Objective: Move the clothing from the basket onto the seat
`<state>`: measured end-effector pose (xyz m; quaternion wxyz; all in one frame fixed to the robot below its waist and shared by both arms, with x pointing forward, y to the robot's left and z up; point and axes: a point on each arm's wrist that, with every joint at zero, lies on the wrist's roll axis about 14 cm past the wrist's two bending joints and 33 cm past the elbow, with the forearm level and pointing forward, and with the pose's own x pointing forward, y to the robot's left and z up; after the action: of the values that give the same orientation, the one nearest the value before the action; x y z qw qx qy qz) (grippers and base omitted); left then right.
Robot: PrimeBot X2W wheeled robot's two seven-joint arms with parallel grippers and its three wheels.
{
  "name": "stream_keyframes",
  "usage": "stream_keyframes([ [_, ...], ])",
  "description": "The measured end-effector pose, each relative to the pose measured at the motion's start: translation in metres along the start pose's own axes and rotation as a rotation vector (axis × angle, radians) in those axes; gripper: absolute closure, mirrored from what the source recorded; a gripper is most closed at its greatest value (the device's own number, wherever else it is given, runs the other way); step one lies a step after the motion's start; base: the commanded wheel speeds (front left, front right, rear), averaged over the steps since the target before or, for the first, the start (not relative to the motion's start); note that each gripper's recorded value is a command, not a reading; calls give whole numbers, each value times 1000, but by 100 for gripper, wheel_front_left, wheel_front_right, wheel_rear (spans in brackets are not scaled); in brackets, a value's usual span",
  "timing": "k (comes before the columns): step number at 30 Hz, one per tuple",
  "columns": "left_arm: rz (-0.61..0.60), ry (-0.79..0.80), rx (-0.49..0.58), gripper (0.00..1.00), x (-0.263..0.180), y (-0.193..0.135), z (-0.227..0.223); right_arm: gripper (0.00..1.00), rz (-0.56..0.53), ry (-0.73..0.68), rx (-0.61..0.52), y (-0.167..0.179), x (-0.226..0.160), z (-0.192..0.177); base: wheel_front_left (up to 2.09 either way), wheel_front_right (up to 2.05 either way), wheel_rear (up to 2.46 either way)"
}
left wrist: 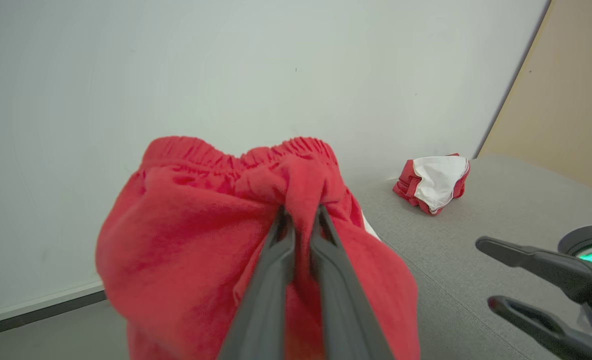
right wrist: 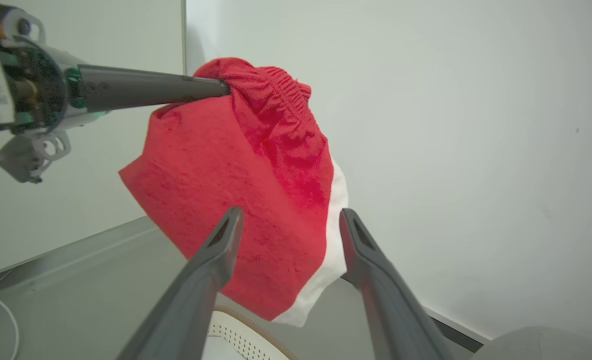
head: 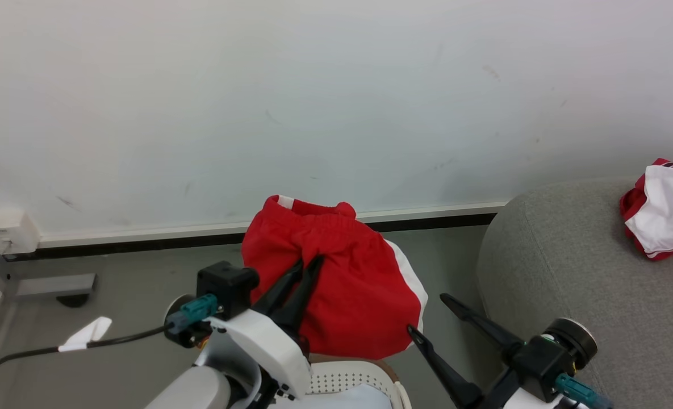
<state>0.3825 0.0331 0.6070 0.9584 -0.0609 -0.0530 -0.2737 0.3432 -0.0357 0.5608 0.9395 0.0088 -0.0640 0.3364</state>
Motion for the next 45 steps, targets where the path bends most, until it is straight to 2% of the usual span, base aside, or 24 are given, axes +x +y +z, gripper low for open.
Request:
stream_keyframes([
  [8, -27, 1, -8, 100, -1, -10, 0, 0, 164, 49, -41, 26, 28, 0, 0, 0, 0],
  [16, -72, 7, -31, 100, -1, -24, 1, 0, 251, 86, 24, 53, 56, -7, 0, 0, 0],
  [17, -75, 7, -35, 100, -1, -25, 1, 85, 261, 98, 16, 56, 58, -10, 0, 0, 0],
  [18, -76, 7, -36, 100, -1, -26, 1, 100, 262, 95, 31, 57, 61, -10, 0, 0, 0],
  [23, -61, 9, -38, 100, -3, -23, 1, 100, 273, 92, 85, 65, 69, -11, 0, 0, 0],
  [29, -37, 15, -35, 100, -3, -16, -2, 100, 258, 98, 102, 57, 71, -13, 0, 0, 0],
  [30, -33, 15, -35, 85, -3, -14, -2, 100, 255, 98, 101, 56, 71, -13, 0, 0, 0],
  [31, -31, 14, -34, 53, -3, -14, -2, 100, 250, 97, 104, 54, 70, -13, 0, 0, 0],
  [32, -28, 16, -33, 11, -2, -13, -3, 100, 245, 93, 106, 52, 70, -12, 0, 0, 0],
  [33, -25, 19, -31, 0, -2, -12, -4, 100, 239, 86, 109, 50, 71, -9, 0, 0, 0],
  [45, -15, 48, -23, 0, -7, -9, -16, 100, 154, 22, 84, 14, 69, 10, 0, 0, 0],
])
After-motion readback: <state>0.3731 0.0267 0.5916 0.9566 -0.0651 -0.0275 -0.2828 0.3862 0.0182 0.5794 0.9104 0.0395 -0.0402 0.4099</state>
